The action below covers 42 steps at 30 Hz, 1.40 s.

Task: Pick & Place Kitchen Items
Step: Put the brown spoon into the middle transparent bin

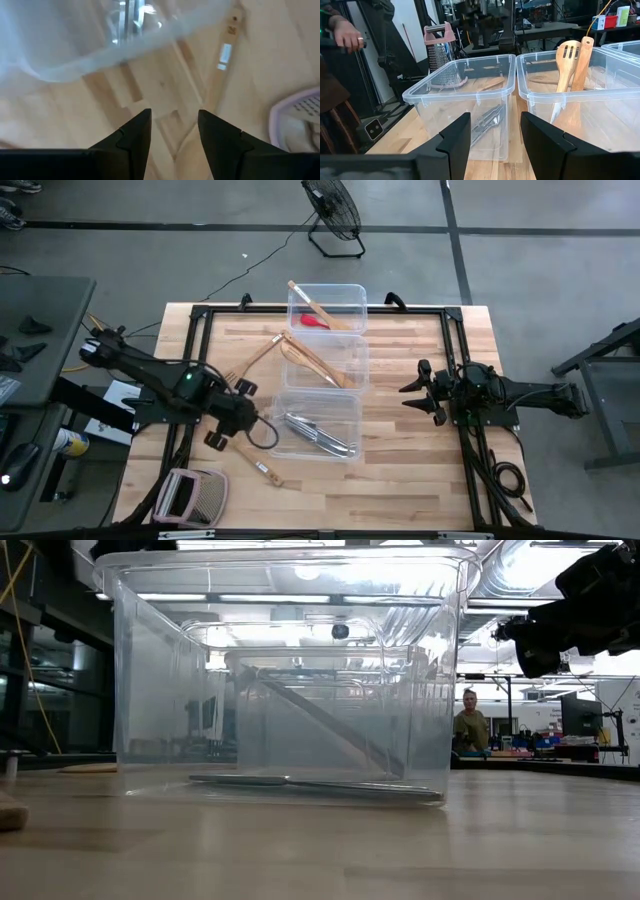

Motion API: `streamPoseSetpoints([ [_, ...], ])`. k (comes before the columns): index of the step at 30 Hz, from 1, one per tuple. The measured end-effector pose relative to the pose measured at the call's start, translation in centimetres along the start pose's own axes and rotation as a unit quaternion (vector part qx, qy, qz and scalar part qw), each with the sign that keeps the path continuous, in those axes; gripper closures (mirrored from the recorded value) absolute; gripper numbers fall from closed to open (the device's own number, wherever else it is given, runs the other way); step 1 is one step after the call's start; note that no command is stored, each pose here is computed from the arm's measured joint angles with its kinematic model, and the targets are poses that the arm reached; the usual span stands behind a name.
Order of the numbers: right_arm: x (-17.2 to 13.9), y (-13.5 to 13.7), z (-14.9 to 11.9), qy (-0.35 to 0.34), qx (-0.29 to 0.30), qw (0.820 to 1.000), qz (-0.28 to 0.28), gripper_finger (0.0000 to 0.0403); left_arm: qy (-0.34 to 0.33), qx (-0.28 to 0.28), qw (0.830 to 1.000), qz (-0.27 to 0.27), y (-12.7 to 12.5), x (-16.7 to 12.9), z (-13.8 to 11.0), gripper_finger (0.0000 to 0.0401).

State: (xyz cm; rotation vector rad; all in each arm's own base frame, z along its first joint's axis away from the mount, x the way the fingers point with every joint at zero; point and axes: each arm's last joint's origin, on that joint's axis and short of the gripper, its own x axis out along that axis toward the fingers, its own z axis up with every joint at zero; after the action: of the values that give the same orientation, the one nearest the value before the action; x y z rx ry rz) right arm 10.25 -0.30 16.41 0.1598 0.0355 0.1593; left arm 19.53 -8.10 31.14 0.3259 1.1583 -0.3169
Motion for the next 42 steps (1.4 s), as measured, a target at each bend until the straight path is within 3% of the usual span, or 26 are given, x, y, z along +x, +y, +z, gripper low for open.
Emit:
streamPoseSetpoints([
  [6,0.0,0.0,0.0,0.0,0.0,1.0,0.0,0.0237,0.005,0.016,0.999,-0.051,-1.3,3.1,-2.0,0.0196],
  [12,0.0,0.0,0.0,0.0,0.0,1.0,0.0,0.0237,0.009,0.031,0.998,-0.058,-2.2,7.0,-3.6,0.0143],
  [22,0.0,0.0,0.0,0.0,0.0,1.0,0.0,0.0237,0.026,0.108,0.991,-0.077,-4.9,11.2,-5.4,0.0139],
  [42,0.0,0.0,0.0,0.0,0.0,1.0,0.0,0.0237,0.065,0.132,0.988,-0.052,-5.7,15.2,-5.0,0.0139],
])
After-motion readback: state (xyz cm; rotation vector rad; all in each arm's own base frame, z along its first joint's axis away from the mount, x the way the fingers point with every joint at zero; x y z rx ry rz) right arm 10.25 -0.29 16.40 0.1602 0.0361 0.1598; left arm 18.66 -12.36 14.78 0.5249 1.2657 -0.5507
